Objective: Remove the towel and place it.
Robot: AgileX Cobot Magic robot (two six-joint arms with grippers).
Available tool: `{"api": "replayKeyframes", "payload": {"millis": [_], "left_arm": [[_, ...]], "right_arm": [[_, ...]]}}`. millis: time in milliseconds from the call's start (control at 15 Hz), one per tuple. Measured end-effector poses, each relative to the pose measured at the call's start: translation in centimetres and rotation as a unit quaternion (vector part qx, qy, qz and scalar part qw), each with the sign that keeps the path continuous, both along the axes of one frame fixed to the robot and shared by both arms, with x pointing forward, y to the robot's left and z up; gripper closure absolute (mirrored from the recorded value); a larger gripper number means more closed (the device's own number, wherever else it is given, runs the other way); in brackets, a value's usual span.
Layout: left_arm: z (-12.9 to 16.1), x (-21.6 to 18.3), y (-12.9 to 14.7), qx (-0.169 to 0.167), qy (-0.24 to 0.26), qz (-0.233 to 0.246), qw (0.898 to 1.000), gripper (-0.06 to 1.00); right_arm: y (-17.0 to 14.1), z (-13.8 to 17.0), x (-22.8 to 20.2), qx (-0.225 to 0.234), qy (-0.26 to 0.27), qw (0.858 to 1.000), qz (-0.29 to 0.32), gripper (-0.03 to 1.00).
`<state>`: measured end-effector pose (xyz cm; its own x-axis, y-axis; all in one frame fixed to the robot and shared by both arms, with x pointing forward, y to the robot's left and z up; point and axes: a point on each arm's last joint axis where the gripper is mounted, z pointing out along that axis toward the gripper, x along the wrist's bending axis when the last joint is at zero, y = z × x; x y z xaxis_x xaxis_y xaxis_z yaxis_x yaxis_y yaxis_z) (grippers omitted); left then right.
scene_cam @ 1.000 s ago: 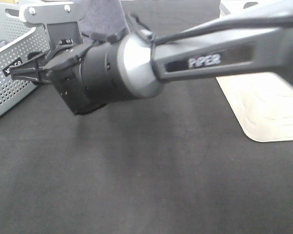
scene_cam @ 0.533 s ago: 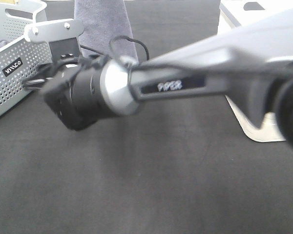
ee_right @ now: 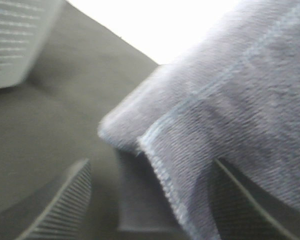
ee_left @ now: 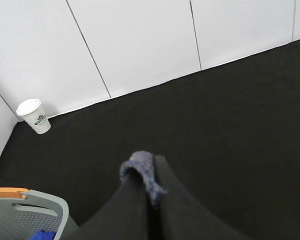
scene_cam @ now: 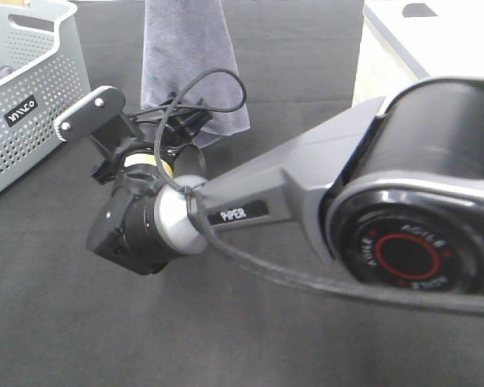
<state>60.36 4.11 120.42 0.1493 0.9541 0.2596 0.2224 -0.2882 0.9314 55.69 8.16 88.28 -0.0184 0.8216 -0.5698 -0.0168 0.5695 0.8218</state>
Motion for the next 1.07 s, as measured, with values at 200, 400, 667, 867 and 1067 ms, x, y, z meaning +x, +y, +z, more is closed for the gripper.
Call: {"api": "replayKeyframes", "payload": {"millis": [200,400,667,867,1067], "left_arm": [[-0.1,0.0,-0.1,-0.005,0.006,-0.002,1.000,0.94],[-0.2,0.0,0.0,-0.003,0.010,0.000,1.000,0.94],[-0.2,0.0,0.0,-0.004,0.010,0.000,1.000,0.94],[-0.2,0.0,0.0,-0.004,0.010,0.000,1.000,0.94],[-0.2,0.2,0.2,-0.008,0.010,0.000,1.000,0.94]], "right_arm": [[-0.4,0.4,0.5,-0.008,-0.022,1.000,-0.002,0.32],[-1.2,0.6,1.7,-0.060,-0.035,0.998,-0.006,0.41],[-1.3,0.9,2.2,-0.105,-0.054,0.993,0.004,0.58],[-1.3,0.9,2.2,-0.106,-0.055,0.993,0.005,0.90],[-1.6,2.9,2.0,-0.049,-0.039,0.998,-0.020,0.95]]}}
